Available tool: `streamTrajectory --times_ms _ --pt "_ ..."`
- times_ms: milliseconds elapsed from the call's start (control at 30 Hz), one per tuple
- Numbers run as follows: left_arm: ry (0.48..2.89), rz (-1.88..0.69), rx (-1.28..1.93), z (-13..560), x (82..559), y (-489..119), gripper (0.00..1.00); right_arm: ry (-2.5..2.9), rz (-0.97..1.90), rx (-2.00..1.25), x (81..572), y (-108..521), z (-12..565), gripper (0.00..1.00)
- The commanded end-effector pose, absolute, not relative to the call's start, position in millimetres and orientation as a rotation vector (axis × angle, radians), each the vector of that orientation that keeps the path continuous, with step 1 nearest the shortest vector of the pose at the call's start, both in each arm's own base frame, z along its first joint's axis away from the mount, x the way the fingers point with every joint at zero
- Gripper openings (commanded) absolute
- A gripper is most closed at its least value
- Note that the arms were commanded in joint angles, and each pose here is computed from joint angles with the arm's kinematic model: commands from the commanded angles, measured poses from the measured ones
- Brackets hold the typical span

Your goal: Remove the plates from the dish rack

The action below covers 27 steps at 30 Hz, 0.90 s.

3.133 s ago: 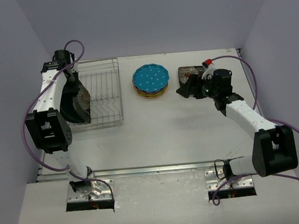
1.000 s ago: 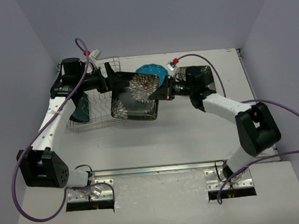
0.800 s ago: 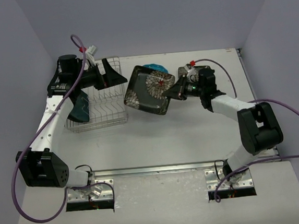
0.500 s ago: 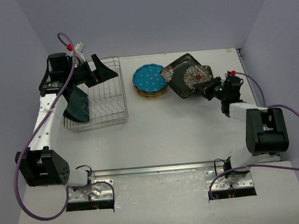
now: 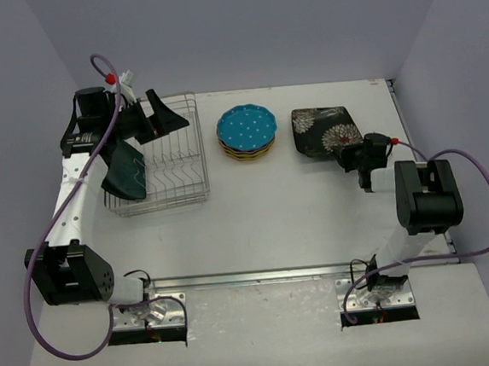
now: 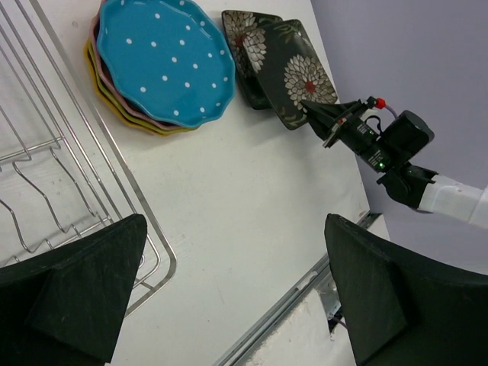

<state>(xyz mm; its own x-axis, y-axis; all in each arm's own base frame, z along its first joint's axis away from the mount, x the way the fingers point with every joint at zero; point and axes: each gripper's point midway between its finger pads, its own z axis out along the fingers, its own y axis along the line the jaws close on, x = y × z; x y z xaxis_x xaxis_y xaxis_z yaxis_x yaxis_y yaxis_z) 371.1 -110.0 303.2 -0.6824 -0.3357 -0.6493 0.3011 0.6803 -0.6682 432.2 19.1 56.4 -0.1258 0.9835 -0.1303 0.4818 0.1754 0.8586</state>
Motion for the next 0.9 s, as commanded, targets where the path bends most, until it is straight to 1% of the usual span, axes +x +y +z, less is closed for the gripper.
streamTrajectory --times_ms 0,167,333,367,500,533,700,767,833,867 --pt "2.040 -0.980 0.000 317.2 375.3 -104.1 1.00 1.422 0.968 1.338 480.3 -2.4 126.0 0.00" --pt "2.053 -0.971 -0.011 312.0 375.8 -102.5 1.00 1.416 0.966 1.380 494.8 -5.9 114.2 0.00" --pt "2.062 -0.964 -0.024 308.4 376.5 -101.2 1.00 1.397 0.996 1.385 511.8 -6.2 117.7 0.00" --pt "2.064 -0.963 -0.027 308.0 376.7 -100.9 1.00 1.396 1.001 1.387 514.9 -6.1 117.2 0.01" --pt "2.065 -0.957 -0.039 307.2 379.0 -99.5 1.00 1.398 1.014 1.401 522.6 -4.2 112.2 0.16" --pt "2.065 -0.960 -0.042 307.1 379.2 -100.0 1.00 1.405 1.017 1.404 523.5 -1.9 109.5 0.24" --pt "2.067 -0.954 -0.052 306.7 380.6 -99.3 1.00 1.424 1.034 1.407 518.0 9.2 105.1 0.41" --pt "2.063 -0.952 -0.052 308.1 380.6 -98.9 1.00 1.436 1.040 1.404 513.2 15.2 104.9 0.57" --pt "2.063 -0.953 -0.052 308.5 380.4 -99.0 1.00 1.450 1.050 1.396 510.0 20.6 105.5 0.58" --pt "2.062 -0.954 -0.052 308.8 380.2 -99.1 1.00 1.460 1.057 1.386 506.6 26.0 107.0 0.63"
